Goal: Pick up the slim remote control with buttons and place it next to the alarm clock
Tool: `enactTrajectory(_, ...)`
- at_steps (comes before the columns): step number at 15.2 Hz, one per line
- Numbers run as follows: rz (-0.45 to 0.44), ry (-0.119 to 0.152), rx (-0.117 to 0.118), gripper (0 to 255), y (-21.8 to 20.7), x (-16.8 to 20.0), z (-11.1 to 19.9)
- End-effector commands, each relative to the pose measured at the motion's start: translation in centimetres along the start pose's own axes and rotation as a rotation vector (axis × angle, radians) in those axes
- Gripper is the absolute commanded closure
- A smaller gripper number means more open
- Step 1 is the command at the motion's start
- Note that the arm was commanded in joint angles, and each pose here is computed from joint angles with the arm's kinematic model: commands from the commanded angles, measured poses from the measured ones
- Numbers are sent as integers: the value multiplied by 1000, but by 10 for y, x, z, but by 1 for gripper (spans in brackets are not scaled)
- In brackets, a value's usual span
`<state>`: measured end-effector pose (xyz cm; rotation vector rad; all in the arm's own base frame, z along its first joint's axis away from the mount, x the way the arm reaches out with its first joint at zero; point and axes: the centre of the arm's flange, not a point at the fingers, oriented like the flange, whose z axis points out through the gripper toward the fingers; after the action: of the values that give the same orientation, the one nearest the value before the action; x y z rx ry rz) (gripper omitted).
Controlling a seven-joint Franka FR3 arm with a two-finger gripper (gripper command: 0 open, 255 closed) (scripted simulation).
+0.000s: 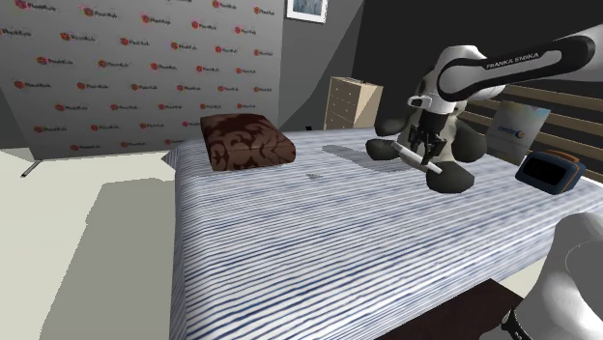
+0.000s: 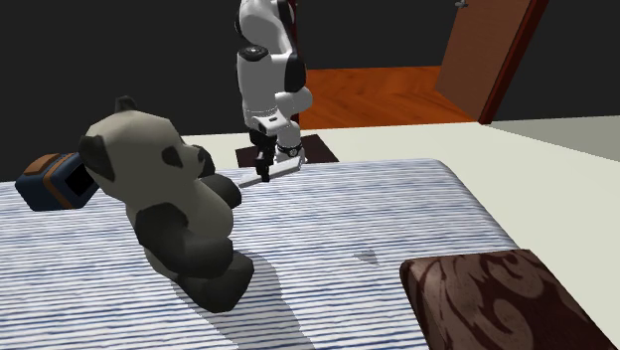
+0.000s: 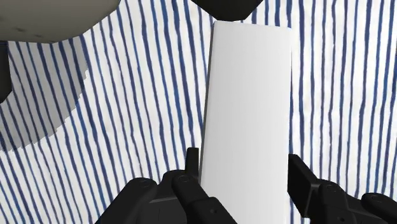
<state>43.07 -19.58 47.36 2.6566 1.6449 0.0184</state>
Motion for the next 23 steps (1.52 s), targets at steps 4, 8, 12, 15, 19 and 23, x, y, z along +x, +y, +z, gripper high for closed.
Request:
enactTrajectory(4, 0, 0, 0, 255, 1, 0, -27)
enactTrajectory(8, 0, 0, 0, 255, 2, 0, -48)
enactTrajectory(12, 0, 0, 0, 255, 2, 0, -69)
enactTrajectory(15, 0, 0, 0, 255, 2, 0, -82)
enactTrajectory(19, 0, 0, 0, 255, 2, -52, -82)
enactTrajectory(23, 0, 0, 0, 255, 2, -105, -83)
